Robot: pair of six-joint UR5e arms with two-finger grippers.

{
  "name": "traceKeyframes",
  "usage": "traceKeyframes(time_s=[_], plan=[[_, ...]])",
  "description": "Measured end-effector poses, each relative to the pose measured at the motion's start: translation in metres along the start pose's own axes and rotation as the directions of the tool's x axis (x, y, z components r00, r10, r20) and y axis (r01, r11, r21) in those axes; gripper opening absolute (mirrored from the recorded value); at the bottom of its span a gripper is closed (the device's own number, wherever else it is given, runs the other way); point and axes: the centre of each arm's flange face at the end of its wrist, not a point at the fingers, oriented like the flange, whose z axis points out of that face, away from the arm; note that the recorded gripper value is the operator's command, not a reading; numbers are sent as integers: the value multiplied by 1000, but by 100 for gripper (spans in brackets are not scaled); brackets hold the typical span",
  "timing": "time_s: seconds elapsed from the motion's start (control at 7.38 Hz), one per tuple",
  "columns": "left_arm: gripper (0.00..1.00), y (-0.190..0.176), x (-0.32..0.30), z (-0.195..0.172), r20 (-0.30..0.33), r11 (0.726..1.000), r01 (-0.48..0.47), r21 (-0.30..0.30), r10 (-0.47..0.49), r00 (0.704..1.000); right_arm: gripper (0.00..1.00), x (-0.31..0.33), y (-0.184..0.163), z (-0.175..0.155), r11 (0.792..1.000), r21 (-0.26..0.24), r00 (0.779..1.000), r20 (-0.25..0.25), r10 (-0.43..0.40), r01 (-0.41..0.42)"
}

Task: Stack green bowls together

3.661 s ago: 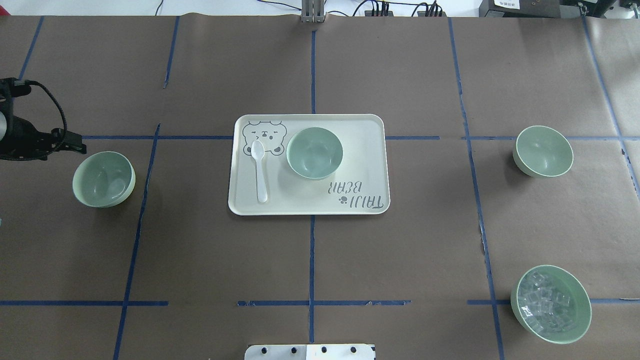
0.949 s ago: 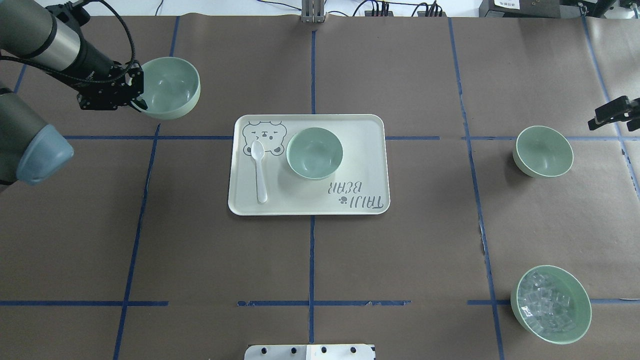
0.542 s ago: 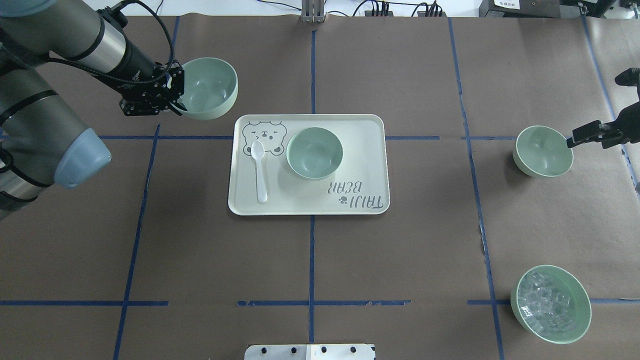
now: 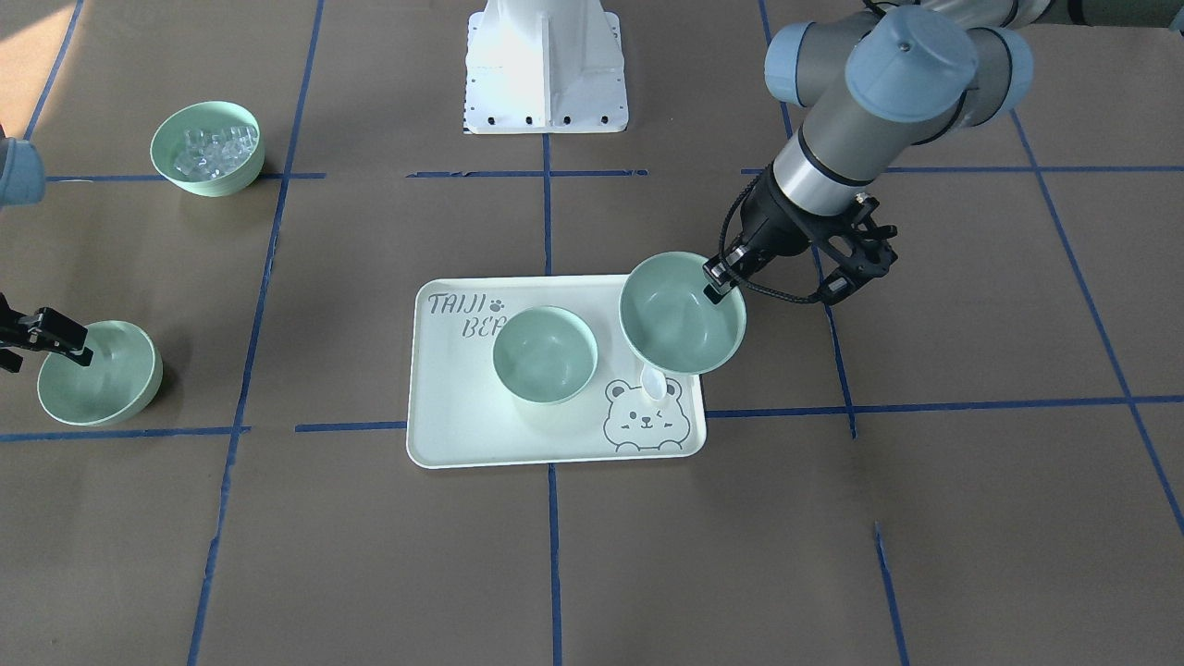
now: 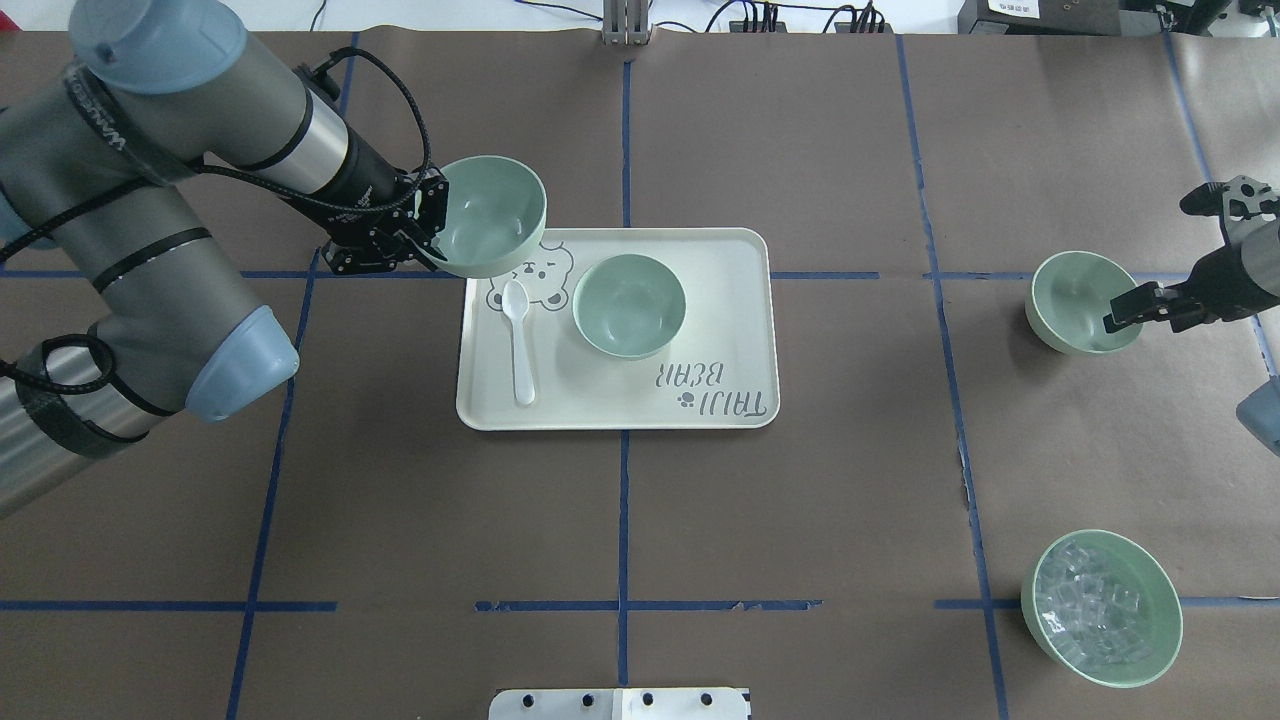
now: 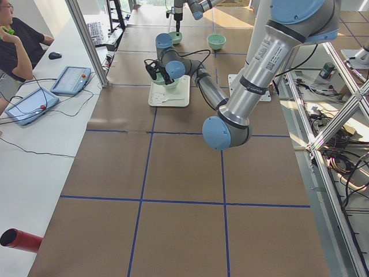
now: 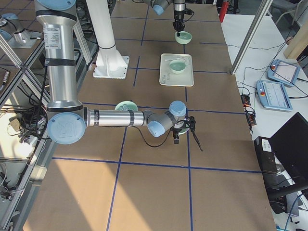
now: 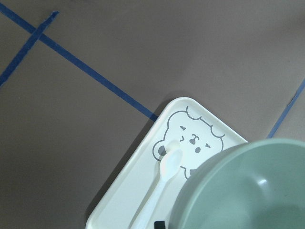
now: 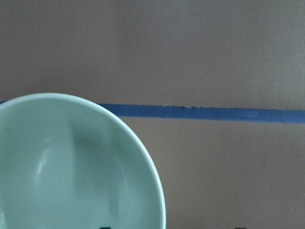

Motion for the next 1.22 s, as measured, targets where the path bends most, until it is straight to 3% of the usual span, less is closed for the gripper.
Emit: traceKeyframes(time_s=[0.54, 1.22], plan=[[0, 42, 28, 54, 28, 1000, 0, 6, 0, 1000, 0, -12, -6, -6, 1000, 1, 1000, 28, -13, 13], [0, 79, 61, 97, -6, 1000, -16, 4, 16, 1000, 0, -9, -37, -62, 1000, 1, 984, 176, 29, -30]])
